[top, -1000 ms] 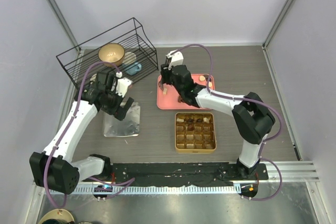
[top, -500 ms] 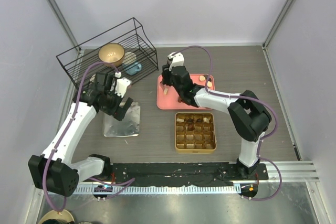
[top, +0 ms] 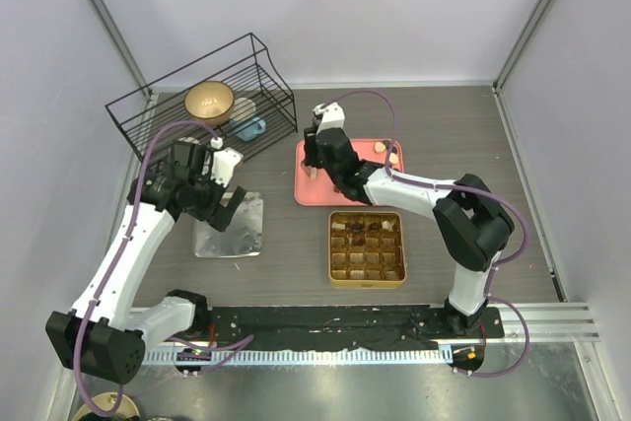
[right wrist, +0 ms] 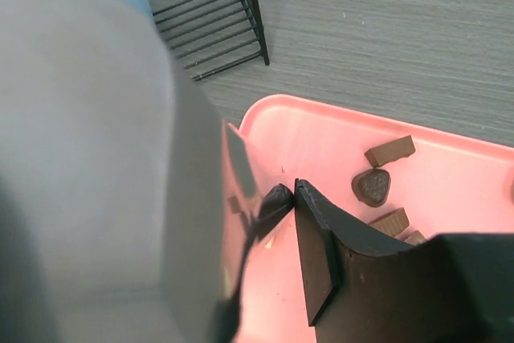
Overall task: Pack the chocolate
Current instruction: Pick up the fake chocolate from the plate.
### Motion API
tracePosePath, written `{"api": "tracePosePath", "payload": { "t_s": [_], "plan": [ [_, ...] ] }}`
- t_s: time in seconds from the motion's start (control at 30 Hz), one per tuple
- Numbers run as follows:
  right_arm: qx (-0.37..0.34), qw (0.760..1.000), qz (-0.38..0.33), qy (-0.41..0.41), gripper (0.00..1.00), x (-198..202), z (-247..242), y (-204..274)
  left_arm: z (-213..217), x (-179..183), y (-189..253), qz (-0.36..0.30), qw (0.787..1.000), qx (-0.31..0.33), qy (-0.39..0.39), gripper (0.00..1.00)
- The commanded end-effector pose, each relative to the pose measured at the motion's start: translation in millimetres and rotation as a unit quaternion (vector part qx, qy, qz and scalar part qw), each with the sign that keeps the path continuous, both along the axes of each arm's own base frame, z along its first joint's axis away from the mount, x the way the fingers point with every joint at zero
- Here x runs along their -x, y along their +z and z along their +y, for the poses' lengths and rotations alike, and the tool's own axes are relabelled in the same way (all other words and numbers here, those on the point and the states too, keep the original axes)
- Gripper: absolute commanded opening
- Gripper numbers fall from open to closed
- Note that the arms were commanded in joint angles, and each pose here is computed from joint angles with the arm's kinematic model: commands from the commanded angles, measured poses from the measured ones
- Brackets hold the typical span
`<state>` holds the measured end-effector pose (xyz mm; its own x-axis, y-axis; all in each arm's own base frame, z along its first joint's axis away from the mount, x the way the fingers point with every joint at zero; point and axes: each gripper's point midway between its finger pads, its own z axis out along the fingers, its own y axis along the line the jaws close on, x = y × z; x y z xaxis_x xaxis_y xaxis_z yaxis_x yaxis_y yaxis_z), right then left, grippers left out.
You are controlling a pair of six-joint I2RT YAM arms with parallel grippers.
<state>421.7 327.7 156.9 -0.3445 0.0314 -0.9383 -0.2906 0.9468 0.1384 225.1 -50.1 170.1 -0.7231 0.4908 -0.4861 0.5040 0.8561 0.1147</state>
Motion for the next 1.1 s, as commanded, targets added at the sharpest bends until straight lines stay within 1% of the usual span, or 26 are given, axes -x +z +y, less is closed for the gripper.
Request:
{"api": "tracePosePath", "payload": {
  "t_s": [0.0,0.13,0.43,0.67,0.83,0.9,1.03,1.07],
  "plan": [
    [0.004,1.000,-0.004,-0.009,0.49,7,-1,13,3,4,10,-0.016,1.000,0.001,0.003,1.00],
    [0.003,1.000,-0.006,-0.011,0.47,11,-2,16,5,6,12,-0.018,1.000,-0.004,0.002,1.00],
    [-0.002,1.000,-0.018,-0.016,0.29,15,-8,30,3,8,13,-0.016,1.000,0.005,0.001,1.00],
    [-0.001,0.999,-0.040,-0.013,0.20,15,-11,52,4,11,14,-0.018,1.000,0.005,0.003,1.00],
    [-0.011,0.997,-0.070,-0.006,0.19,24,-21,93,6,12,15,-0.017,1.000,0.001,0.004,1.00],
    [-0.010,0.997,-0.074,-0.005,0.19,36,-33,112,5,12,16,-0.018,1.000,0.002,0.004,1.00],
    [-0.001,0.998,-0.055,-0.024,0.19,65,-69,123,3,11,14,-0.013,1.000,0.005,0.000,1.00],
    [0.009,0.999,-0.042,-0.026,0.19,79,-84,121,3,10,14,-0.011,1.000,0.006,0.000,1.00]
  ]
}}
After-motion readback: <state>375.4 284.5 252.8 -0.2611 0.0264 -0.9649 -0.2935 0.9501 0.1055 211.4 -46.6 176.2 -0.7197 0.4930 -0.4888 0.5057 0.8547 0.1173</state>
